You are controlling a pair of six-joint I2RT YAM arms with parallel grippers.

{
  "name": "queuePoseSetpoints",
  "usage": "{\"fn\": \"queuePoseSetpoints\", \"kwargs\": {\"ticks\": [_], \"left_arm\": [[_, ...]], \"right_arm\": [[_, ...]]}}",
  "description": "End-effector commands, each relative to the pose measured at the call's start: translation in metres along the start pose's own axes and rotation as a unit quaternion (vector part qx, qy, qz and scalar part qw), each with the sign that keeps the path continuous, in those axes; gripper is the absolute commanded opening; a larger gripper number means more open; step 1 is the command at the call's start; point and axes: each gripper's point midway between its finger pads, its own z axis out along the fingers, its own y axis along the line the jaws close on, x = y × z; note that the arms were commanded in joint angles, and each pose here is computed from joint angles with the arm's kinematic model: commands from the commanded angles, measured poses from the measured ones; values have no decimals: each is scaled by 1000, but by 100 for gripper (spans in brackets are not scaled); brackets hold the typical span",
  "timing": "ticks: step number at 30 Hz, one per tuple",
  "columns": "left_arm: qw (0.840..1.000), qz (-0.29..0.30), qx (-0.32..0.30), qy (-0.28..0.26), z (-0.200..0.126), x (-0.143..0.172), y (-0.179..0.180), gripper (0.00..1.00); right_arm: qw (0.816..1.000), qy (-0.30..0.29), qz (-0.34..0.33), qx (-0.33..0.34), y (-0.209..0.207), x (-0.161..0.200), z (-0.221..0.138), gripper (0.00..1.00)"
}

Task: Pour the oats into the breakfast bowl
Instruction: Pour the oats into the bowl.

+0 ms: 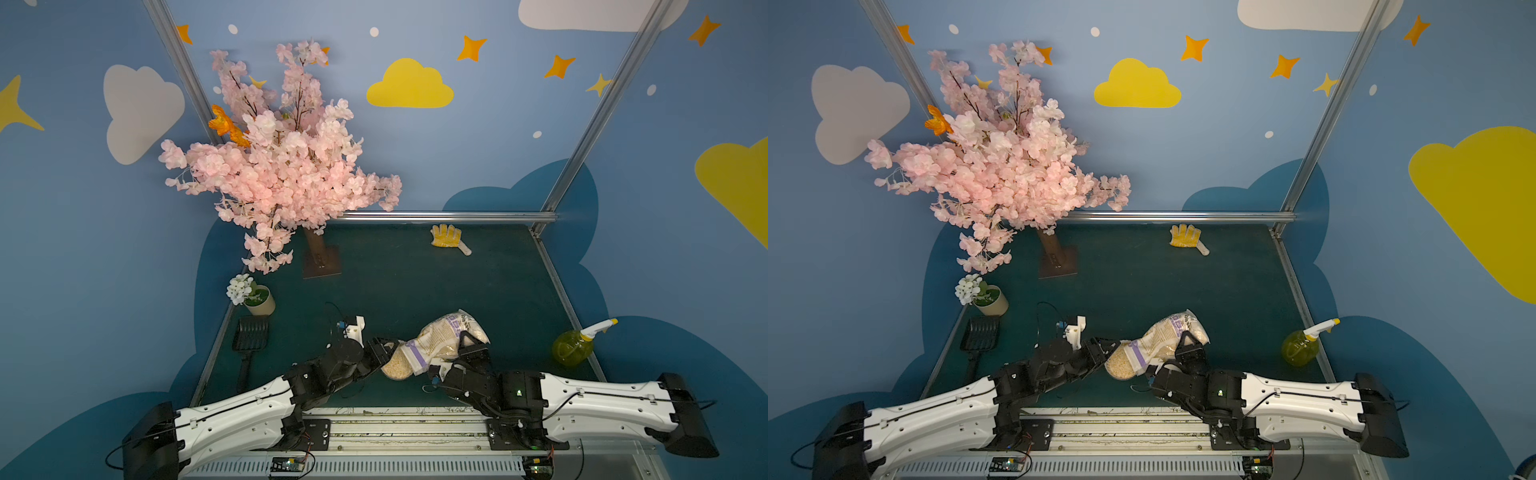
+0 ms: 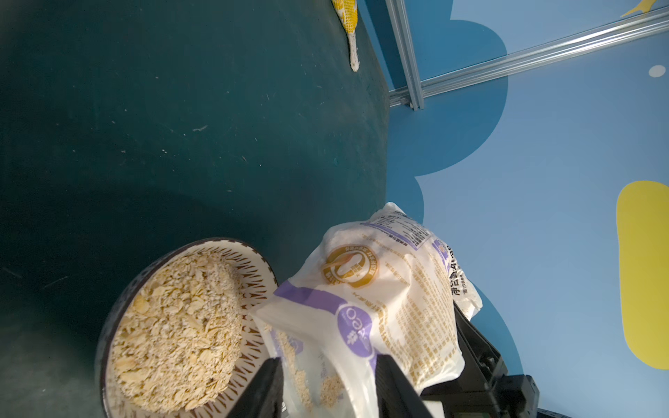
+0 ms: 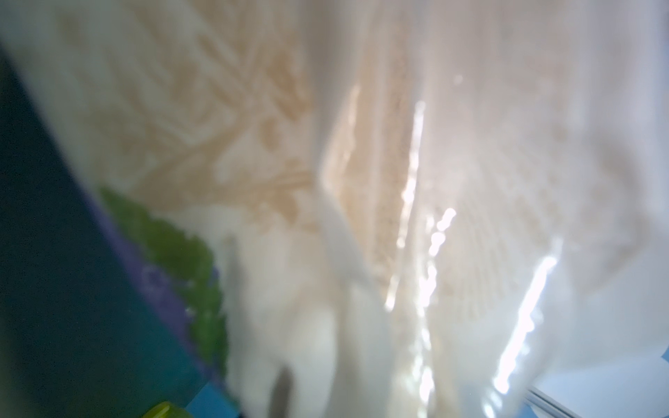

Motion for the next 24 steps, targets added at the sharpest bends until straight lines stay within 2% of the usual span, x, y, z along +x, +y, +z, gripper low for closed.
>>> {"fn": "queuePoseSetpoints", "kwargs": {"ticks": [1,9,13,17,22,24], "left_arm": [[1000,1,-1,-13,-4,-4,4,46],[999,6,8,-34,-13,-12,0,46],[999,19,5,-42,-20,-17,-5,46],[996,69,-13,-55,-32,-27,-23,51],[989,130,-1,-66,-44,-37,-58,59],[987,144,0,-66,-47,-39,-67,61]], "right_arm": [[994,19,101,26,-28,13,-4,0],[984,-12,180,-1,-35,16,-10,0],[969,-38,245,-17,-40,19,-16,0],[939,-55,340,-20,-57,27,-22,0],[897,-70,436,-23,-81,29,-25,0],[867,-80,490,-29,-92,27,-25,0]]}}
